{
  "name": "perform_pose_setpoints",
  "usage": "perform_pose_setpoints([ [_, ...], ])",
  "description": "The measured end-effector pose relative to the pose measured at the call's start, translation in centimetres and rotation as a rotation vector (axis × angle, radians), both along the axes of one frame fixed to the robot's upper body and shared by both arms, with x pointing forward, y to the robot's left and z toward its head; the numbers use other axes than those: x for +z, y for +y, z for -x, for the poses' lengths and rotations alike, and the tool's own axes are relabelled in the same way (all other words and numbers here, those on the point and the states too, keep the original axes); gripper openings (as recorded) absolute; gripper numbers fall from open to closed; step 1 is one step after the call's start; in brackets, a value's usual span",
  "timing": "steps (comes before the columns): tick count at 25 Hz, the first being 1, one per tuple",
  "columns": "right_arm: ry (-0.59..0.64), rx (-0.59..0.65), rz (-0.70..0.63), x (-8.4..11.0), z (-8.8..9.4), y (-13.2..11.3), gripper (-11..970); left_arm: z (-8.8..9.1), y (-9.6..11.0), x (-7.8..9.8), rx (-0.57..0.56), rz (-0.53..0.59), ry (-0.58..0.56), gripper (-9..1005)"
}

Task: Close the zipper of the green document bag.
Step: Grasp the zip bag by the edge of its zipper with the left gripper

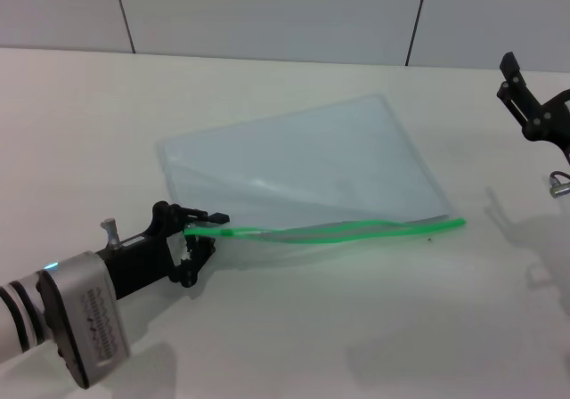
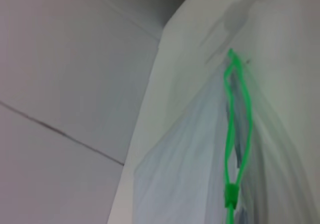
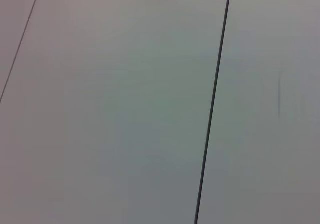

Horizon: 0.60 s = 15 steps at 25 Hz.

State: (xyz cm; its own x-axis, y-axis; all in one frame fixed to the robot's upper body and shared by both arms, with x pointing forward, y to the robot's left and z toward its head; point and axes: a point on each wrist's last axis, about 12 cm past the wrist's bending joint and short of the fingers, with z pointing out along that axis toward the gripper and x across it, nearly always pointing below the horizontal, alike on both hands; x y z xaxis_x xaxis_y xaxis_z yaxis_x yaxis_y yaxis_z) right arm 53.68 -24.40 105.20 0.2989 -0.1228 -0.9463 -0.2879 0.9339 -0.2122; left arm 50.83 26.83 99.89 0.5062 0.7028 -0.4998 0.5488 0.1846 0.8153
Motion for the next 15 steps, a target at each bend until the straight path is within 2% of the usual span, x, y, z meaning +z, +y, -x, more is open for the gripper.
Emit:
perform_pose_setpoints([
  [15,0.002,0.005,0.007,-0.07,0.07,-0.01,861,-0.28,-0.58,0.29,0.010,0.051,0.013,55],
])
